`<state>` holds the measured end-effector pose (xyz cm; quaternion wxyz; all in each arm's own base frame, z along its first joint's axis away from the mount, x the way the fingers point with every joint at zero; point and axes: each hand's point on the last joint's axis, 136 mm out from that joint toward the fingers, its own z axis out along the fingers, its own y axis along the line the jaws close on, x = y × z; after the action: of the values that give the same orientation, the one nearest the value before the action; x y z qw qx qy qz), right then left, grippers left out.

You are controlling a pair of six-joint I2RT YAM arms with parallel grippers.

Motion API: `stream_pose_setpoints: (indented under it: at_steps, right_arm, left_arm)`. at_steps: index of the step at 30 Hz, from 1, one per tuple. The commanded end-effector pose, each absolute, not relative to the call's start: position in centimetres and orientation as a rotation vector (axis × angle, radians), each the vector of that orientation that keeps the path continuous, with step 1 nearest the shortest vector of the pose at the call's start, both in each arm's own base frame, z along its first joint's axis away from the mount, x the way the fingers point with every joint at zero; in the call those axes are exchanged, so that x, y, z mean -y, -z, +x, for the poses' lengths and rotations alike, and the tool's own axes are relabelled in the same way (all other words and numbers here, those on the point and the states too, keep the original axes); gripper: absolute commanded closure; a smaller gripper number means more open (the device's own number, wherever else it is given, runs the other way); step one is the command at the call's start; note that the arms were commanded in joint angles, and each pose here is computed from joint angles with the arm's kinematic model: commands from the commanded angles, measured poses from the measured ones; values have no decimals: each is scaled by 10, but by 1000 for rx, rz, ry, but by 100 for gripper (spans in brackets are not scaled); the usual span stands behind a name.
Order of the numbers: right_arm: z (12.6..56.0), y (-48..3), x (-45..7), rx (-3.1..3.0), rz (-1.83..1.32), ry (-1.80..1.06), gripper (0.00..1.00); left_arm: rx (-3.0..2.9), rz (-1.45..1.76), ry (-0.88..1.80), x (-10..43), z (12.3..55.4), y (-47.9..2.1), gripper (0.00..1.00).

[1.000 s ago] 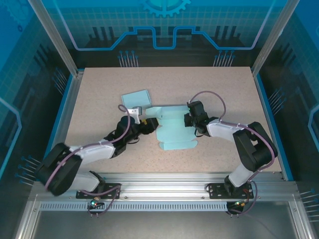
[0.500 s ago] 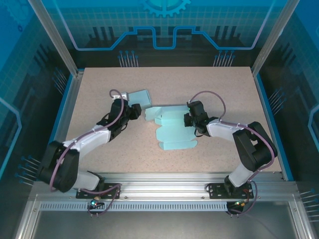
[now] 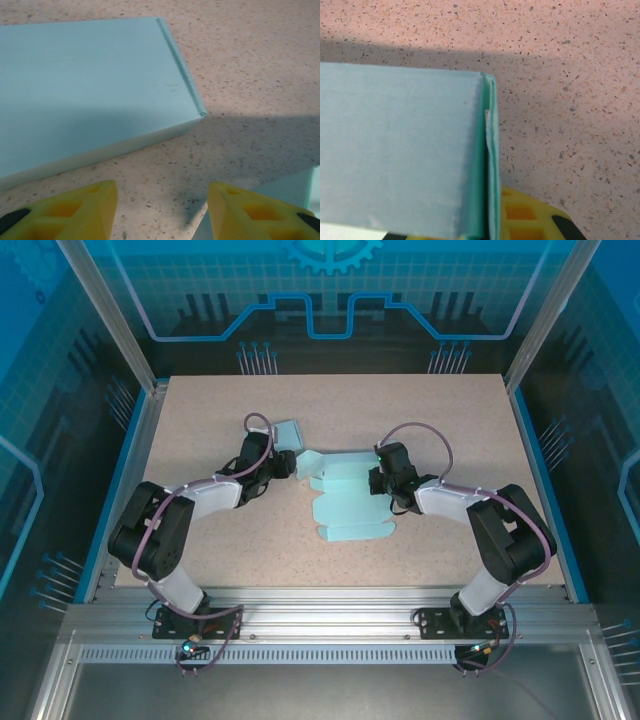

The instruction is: Fold the paper box

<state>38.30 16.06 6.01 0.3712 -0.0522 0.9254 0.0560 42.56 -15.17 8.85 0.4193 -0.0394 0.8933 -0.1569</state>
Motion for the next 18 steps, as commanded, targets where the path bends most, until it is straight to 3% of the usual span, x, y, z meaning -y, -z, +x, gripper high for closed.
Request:
stream_pose_setpoints:
  at_steps: [1, 18]
  right_arm:
    - [376, -53, -170, -2406, -164, -160, 93]
    - [380, -52, -173, -2408, -169, -164, 93]
  left_arm:
    - [-2206, 25, 487, 176, 424, -98, 48]
    - [-2112, 291, 625, 212, 396, -96, 47]
